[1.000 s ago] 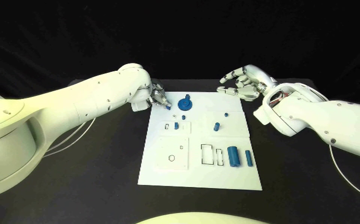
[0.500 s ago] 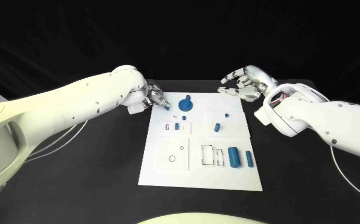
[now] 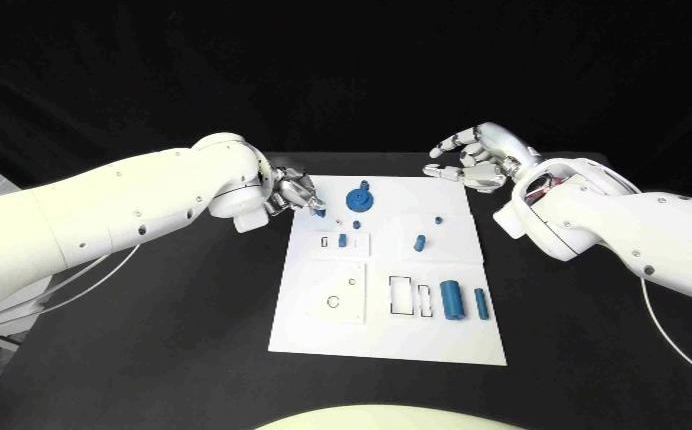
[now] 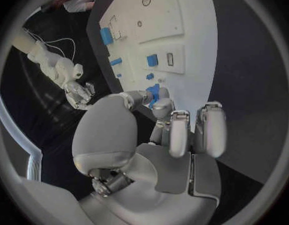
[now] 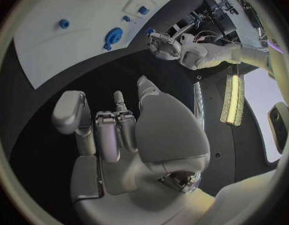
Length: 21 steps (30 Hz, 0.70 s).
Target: Assemble the parts on the task board
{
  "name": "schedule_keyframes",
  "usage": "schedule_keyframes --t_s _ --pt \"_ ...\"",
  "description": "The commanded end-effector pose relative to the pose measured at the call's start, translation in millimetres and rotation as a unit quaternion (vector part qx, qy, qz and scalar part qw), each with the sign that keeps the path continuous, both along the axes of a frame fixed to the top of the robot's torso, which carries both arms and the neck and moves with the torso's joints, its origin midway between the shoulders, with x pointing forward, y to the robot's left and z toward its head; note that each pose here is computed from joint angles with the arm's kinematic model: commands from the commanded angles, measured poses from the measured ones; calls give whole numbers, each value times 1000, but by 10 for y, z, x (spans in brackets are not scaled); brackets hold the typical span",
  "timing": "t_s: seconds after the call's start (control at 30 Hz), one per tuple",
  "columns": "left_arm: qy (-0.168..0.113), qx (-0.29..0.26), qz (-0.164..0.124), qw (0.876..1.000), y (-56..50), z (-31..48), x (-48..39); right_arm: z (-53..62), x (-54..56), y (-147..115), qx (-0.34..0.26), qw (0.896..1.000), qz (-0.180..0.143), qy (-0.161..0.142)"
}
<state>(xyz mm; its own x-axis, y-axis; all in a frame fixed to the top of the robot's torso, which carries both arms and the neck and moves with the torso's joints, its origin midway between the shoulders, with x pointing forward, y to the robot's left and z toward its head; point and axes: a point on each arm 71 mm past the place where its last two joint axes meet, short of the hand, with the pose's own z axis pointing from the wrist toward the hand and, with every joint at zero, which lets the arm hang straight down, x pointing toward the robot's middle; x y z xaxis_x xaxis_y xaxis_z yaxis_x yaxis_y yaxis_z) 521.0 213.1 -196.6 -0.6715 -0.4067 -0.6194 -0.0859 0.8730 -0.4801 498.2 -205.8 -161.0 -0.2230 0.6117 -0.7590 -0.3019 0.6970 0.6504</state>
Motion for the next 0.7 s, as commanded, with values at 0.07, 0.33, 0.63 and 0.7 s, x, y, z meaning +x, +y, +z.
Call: schedule_keyframes --t_s 0.07,0.33,0.63,0.7 --pt "-27 2 3 1000 -33 -2 -72 2 -8 6 -1 1000 6 -1" --pt "-48 19 -9 999 -80 -88 -187 1 -10 2 -1 1000 5 0" --pt "-43 28 -17 999 -144 -237 -284 0 -11 2 -1 1000 5 0" --pt "-42 31 -19 998 -147 -253 -293 0 -12 1 -1 1000 5 0"
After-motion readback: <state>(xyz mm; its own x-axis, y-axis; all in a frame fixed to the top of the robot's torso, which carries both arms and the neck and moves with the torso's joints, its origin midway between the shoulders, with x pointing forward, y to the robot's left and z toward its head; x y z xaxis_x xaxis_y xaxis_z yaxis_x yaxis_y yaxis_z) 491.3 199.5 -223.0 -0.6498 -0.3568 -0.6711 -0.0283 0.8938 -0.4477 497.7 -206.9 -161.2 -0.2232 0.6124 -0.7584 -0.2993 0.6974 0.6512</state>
